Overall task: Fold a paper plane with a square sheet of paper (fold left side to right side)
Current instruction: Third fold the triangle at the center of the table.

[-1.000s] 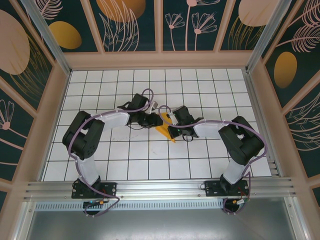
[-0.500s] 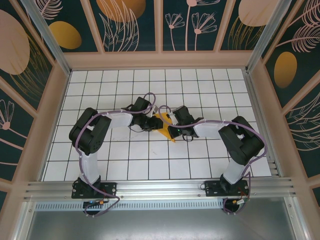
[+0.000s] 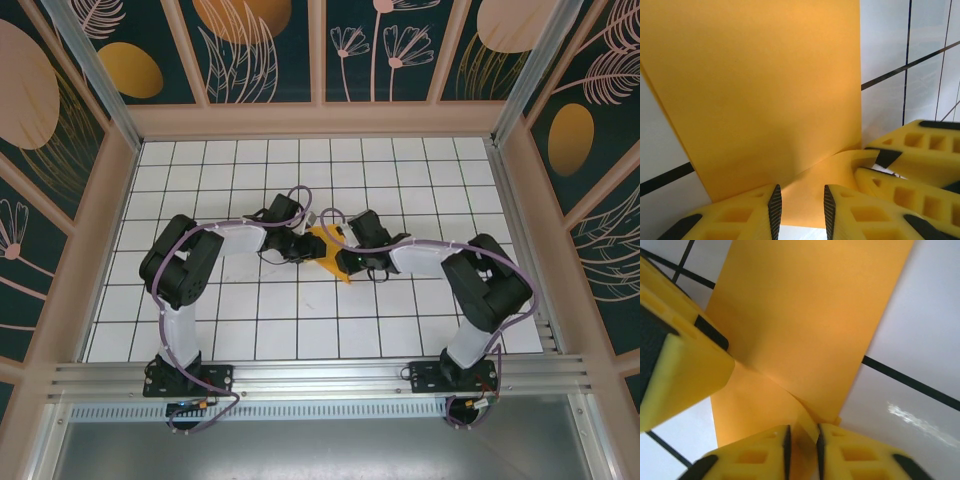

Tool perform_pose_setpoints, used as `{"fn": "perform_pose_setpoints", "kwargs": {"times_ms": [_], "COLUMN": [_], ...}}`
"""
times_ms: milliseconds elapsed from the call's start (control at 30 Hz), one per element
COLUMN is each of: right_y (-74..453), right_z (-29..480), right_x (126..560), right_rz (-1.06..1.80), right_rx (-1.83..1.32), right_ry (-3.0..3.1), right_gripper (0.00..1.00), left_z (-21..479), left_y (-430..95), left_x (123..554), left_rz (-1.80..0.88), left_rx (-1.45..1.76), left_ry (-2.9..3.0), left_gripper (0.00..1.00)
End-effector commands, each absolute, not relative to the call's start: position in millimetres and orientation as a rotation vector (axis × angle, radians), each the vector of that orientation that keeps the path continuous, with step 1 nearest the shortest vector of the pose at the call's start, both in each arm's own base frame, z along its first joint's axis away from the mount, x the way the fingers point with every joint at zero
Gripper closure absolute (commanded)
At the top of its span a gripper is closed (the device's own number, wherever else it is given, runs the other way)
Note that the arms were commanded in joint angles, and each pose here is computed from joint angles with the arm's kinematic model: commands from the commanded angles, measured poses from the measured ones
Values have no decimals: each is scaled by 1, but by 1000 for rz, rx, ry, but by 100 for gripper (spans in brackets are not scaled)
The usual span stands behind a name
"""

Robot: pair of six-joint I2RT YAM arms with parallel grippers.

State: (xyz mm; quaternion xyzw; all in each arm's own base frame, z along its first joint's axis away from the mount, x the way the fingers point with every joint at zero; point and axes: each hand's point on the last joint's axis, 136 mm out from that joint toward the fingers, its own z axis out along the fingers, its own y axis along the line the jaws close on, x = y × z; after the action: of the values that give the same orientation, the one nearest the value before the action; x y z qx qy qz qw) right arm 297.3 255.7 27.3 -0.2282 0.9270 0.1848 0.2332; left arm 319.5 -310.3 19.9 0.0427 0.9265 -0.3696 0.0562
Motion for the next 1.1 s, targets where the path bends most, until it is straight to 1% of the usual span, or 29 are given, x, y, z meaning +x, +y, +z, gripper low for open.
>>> {"fn": "perform_pose_setpoints", "kwargs": {"times_ms": [0, 133, 200, 367, 467, 733, 1067], "right_y": [245, 239, 244, 271, 282, 291, 284], "right_z": [54, 73, 84, 95, 89, 66, 45], "right_x": [303, 295, 284, 247, 233, 231, 237], "right_rz": [512, 566, 650, 977, 1071, 1084, 985], "right_rx": [-552, -523, -533, -580, -597, -615, -584], "right_ry": [2517, 2495, 2481, 2481, 2496, 2575, 2663], "right_gripper": [71, 64, 61, 63, 64, 66, 67], "left_z": [-22, -21, -20, -18, -18, -19, -18], "left_y": [-289, -291, -291, -293, -293, -292, -292], "left_x": [312, 312, 313, 315, 315, 315, 316], "left_rz": [-932, -937, -938, -943, -940, -931, -930], "left_rx": [102, 101, 103, 107, 107, 107, 113], "left_ry": [2918, 2915, 2911, 2905, 2905, 2906, 2904], "left_gripper": [68, 68, 68, 68, 68, 68, 68]}}
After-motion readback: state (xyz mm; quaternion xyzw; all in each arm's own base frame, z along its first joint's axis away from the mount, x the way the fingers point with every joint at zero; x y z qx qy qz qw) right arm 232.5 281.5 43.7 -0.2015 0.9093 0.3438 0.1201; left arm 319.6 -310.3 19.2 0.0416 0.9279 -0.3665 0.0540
